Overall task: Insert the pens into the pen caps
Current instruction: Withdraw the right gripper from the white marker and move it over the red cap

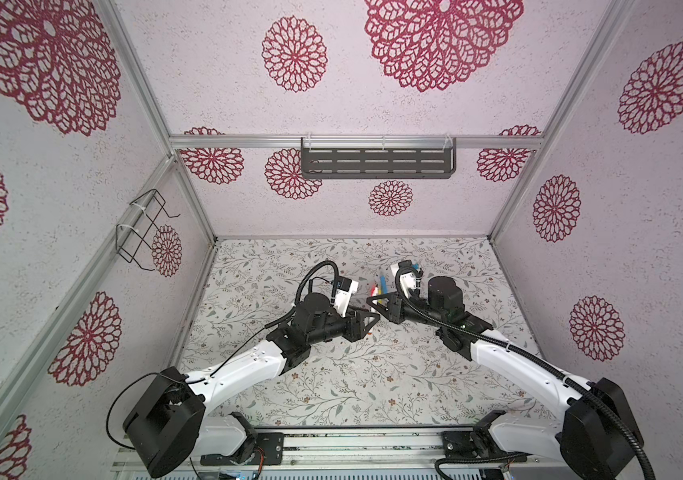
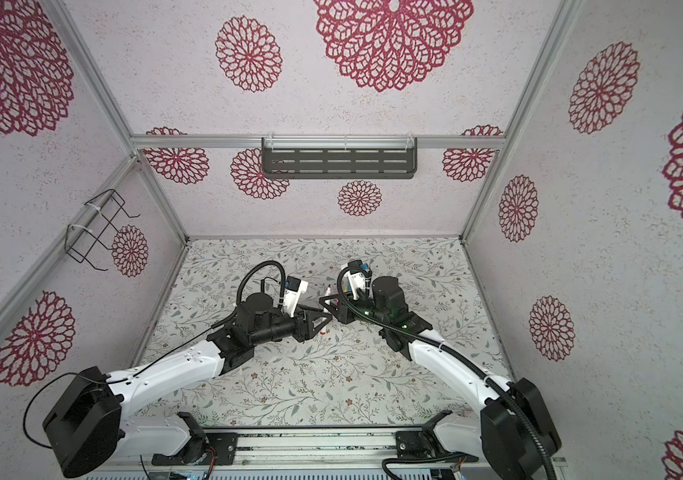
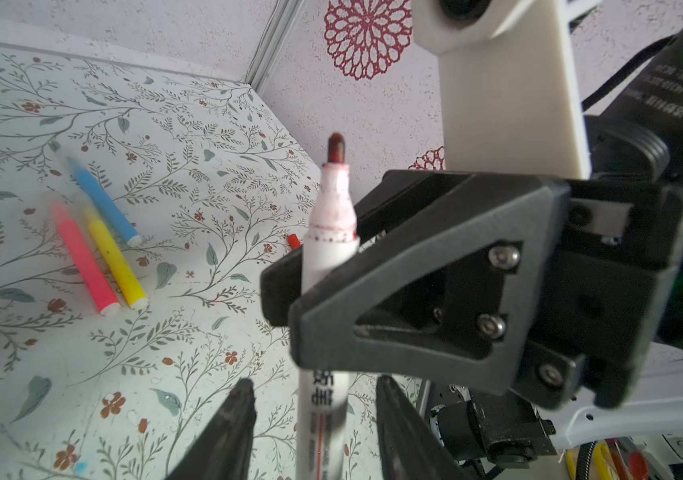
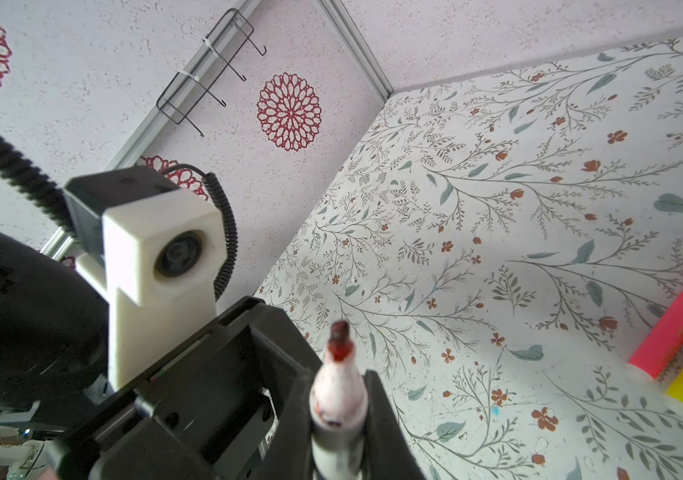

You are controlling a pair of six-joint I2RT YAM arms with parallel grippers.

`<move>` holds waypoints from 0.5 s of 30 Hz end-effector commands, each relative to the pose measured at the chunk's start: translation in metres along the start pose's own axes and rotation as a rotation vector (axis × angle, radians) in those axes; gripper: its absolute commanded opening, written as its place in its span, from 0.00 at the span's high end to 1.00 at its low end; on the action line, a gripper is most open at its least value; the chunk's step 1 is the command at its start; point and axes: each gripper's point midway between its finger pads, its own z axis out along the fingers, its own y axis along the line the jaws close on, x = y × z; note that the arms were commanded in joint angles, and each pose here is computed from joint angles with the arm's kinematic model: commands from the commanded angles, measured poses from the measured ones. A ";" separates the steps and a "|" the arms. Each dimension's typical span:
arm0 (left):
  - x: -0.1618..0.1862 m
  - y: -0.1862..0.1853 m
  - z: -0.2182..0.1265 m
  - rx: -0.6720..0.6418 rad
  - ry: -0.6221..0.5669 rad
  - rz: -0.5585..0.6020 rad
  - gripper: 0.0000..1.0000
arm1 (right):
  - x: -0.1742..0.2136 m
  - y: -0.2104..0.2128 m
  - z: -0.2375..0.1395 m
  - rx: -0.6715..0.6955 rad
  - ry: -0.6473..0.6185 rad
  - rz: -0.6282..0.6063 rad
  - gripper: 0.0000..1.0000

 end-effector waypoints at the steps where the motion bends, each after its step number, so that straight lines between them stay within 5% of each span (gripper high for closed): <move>1: -0.002 -0.006 0.006 0.020 0.019 0.004 0.50 | -0.023 0.021 -0.009 -0.042 -0.057 -0.059 0.89; 15: 0.000 -0.009 0.013 0.048 0.044 -0.006 0.60 | -0.028 0.023 -0.010 -0.045 -0.072 -0.070 0.89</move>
